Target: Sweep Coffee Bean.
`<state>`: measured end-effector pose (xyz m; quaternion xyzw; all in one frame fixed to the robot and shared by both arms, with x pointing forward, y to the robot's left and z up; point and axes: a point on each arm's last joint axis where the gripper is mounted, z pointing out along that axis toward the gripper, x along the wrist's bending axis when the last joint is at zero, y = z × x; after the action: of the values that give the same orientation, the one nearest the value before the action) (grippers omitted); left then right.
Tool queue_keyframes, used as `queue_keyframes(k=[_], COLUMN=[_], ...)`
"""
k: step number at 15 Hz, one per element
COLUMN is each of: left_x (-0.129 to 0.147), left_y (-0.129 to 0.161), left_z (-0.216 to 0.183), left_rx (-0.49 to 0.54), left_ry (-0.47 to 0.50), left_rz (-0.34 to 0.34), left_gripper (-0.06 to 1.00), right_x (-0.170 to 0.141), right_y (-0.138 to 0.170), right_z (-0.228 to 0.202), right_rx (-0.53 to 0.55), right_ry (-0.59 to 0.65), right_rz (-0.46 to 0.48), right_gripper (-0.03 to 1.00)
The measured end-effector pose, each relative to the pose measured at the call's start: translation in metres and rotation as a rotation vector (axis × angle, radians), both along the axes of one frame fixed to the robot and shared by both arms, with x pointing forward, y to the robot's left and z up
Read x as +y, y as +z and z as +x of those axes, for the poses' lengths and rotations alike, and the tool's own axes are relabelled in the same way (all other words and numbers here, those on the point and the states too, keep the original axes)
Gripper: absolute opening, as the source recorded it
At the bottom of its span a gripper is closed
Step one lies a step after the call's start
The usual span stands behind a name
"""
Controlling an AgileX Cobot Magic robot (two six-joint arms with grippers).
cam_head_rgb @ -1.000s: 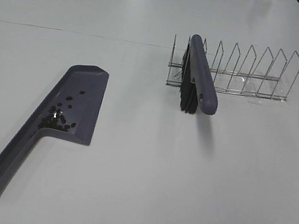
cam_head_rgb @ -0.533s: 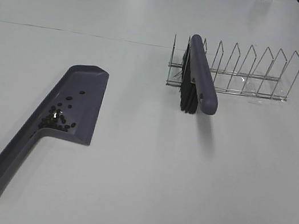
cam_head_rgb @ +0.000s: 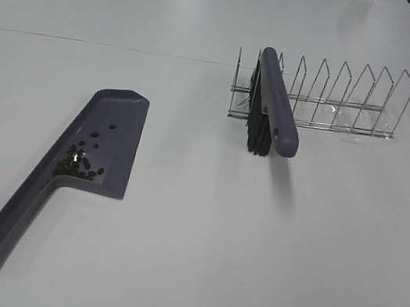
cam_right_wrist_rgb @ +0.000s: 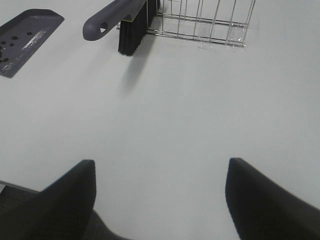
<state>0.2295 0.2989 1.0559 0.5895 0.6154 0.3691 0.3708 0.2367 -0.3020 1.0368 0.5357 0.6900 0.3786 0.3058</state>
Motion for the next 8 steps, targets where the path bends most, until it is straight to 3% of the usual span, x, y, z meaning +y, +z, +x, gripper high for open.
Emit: queue_keyframes(k=[8], left_x=[0.0], left_y=[0.0], left_z=[0.0], left_rx=[0.0], left_ry=[0.0], left_rz=[0.0], left_gripper=[0.73], right_x=[0.0], right_y=[-0.0014], right_z=[0.0002], right_rx=[0.008], right_ry=[-0.001], right_rz=[-0.003], right_gripper=[0.63])
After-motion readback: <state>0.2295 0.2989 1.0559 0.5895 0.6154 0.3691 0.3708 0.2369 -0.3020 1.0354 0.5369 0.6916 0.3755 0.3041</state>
